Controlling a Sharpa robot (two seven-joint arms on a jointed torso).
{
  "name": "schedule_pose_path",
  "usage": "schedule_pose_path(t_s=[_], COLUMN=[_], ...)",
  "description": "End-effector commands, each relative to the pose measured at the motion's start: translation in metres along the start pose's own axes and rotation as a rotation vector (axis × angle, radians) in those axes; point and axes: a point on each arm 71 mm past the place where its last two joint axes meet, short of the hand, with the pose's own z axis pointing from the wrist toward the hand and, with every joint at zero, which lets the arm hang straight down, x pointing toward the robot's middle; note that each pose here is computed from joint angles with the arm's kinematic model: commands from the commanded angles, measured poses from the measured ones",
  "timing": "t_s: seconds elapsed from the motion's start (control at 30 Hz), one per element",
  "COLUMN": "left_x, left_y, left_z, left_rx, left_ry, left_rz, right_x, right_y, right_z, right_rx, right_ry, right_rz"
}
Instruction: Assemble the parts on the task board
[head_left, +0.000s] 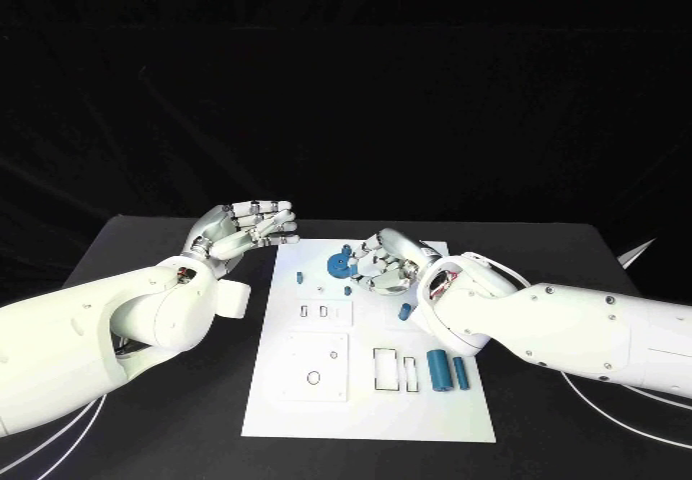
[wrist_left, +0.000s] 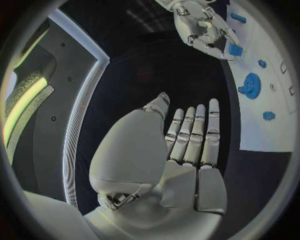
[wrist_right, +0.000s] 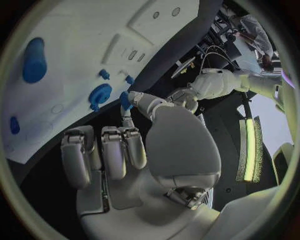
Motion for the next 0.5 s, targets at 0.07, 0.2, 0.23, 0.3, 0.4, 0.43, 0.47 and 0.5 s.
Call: schedule_pose_path(t_s=[0.07, 0.2, 0.23, 0.3, 0.4, 0.43, 0.47, 0.5], left_x=[0.0026, 0.0029, 0.0029, 0.0031, 0.0034, 0.0035, 0.0035, 0.0036], left_y=[-0.0007, -0.0007, -0.0007, -0.0007, -0.0007, -0.0007, -0.0007, -0.0007], left_z=[0.0009, 0.0009, 0.0009, 0.001, 0.001, 0.001, 0.0009, 0.0009], left_rx=[0.003, 0.003, 0.003, 0.002, 0.002, 0.002, 0.001, 0.001], left_ry=[0.011, 0.011, 0.011, 0.011, 0.012, 0.012, 0.012, 0.012], left_rz=[-0.005, -0.005, -0.005, -0.005, -0.006, -0.006, -0.006, -0.006], right_x=[0.015, 0.027, 0.03, 0.035, 0.042, 0.044, 0.046, 0.048], right_y=[0.005, 0.008, 0.008, 0.008, 0.009, 0.01, 0.01, 0.011], right_z=[0.002, 0.003, 0.003, 0.003, 0.002, 0.002, 0.002, 0.001], right_rx=[0.014, 0.02, 0.022, 0.028, 0.03, 0.029, 0.027, 0.025], right_ry=[0.041, 0.061, 0.064, 0.071, 0.08, 0.082, 0.084, 0.085], right_rz=[-0.076, -0.097, -0.102, -0.111, -0.121, -0.125, -0.128, -0.13])
